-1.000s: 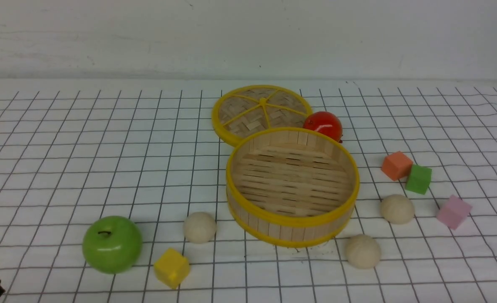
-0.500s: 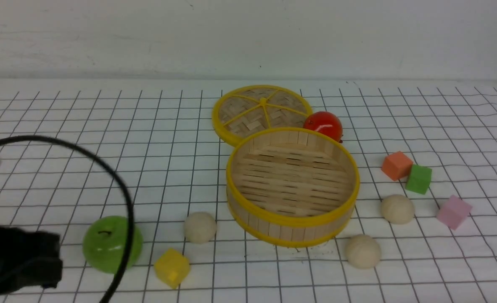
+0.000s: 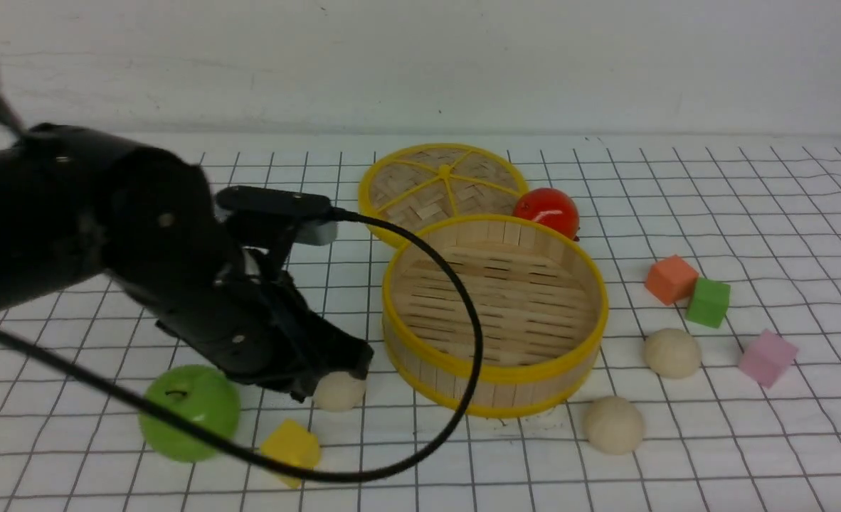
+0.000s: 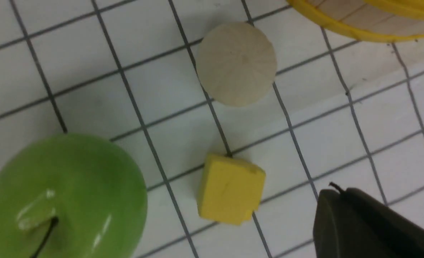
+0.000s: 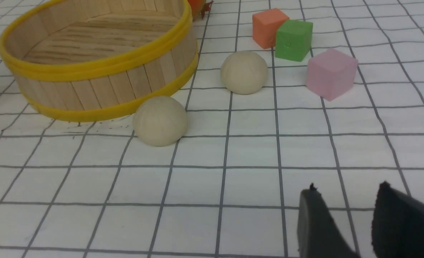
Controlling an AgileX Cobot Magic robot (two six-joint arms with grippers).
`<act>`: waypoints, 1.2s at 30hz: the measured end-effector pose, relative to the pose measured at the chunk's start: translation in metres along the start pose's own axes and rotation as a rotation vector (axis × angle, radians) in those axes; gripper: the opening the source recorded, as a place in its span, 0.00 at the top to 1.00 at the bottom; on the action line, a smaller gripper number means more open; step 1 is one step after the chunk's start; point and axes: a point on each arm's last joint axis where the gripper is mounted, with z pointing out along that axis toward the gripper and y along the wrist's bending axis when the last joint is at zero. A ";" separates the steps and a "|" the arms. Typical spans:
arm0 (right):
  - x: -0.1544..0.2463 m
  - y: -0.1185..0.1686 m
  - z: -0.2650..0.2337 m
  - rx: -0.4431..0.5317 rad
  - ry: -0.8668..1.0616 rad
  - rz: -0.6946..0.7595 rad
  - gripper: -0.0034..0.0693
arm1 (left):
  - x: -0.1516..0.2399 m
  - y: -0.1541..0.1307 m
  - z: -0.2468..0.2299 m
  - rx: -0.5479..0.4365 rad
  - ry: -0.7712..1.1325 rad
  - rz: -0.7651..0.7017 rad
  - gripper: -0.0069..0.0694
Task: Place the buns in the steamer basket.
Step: Use the left arm to grab a steamed stuffed bun
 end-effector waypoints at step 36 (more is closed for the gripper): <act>0.000 0.000 0.000 0.000 0.000 0.000 0.62 | -0.041 0.013 0.099 -0.052 0.080 0.024 0.60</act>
